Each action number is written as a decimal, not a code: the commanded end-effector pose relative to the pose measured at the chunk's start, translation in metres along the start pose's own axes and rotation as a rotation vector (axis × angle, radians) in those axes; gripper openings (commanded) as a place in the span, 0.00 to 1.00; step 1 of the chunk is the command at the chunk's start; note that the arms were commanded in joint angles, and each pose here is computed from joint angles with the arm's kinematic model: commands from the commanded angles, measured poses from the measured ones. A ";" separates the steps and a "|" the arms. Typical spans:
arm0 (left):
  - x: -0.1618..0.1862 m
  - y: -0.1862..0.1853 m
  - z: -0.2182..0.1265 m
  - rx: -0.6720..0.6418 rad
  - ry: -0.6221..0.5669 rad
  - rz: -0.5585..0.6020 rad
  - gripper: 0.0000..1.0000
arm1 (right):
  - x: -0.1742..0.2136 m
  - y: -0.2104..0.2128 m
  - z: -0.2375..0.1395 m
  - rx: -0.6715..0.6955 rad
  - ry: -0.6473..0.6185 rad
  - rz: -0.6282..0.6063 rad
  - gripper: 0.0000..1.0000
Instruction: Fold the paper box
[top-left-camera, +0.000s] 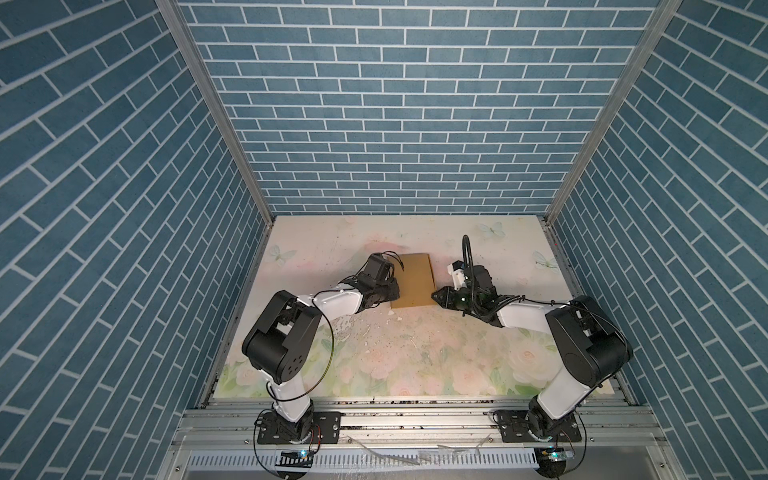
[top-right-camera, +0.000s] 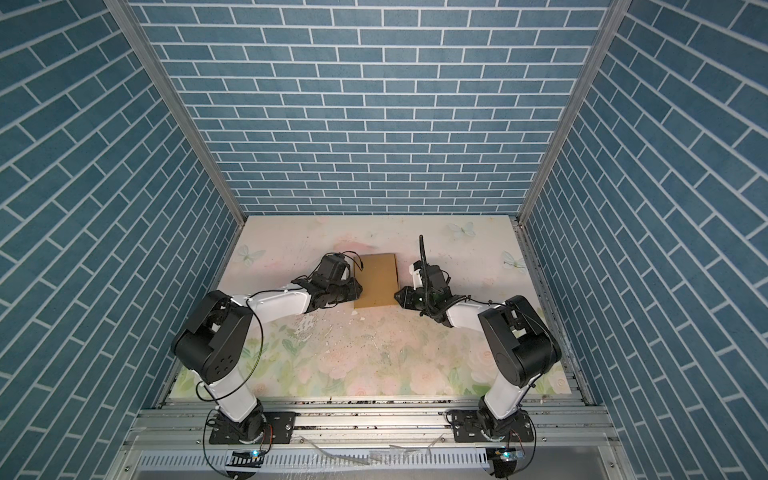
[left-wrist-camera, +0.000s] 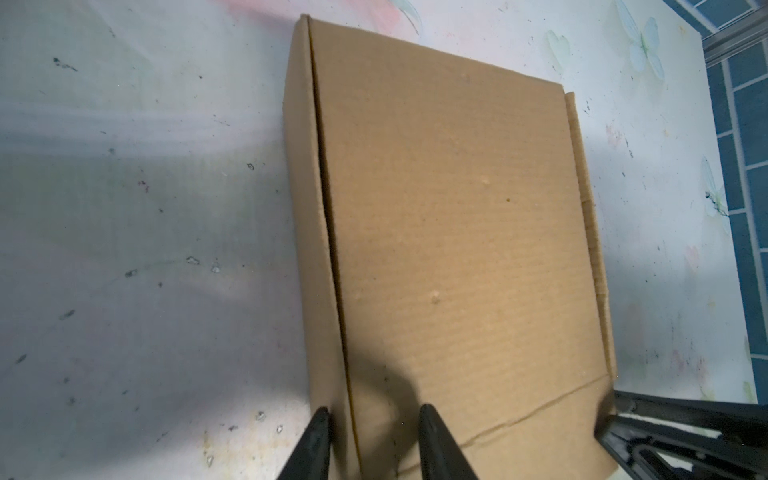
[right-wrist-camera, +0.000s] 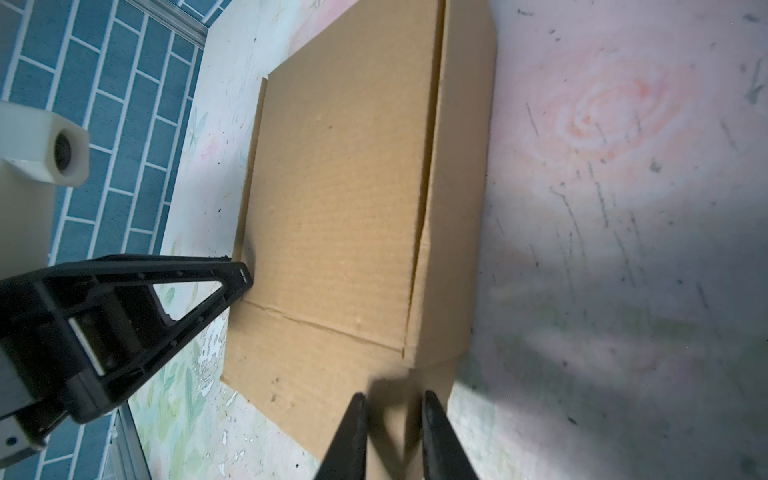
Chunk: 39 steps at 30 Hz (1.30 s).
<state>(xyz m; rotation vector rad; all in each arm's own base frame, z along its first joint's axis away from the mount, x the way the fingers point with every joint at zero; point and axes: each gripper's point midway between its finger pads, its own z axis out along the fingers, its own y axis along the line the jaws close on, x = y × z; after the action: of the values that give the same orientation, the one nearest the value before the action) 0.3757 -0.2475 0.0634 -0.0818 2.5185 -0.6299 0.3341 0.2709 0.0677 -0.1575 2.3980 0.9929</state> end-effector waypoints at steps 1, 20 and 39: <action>0.025 -0.010 0.009 0.035 0.092 0.017 0.36 | -0.015 0.016 -0.002 -0.060 -0.072 -0.111 0.24; 0.030 -0.009 0.012 0.037 0.111 0.015 0.36 | -0.025 0.011 -0.007 -0.007 -0.087 -0.223 0.26; 0.010 -0.007 -0.020 -0.028 0.059 -0.024 0.52 | -0.025 0.019 -0.013 -0.029 -0.085 -0.180 0.32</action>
<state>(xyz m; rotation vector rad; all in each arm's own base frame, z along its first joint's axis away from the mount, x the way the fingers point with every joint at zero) 0.3622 -0.2557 0.0651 -0.0742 2.5785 -0.6373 0.3423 0.2653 0.0781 -0.2993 2.3027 0.8941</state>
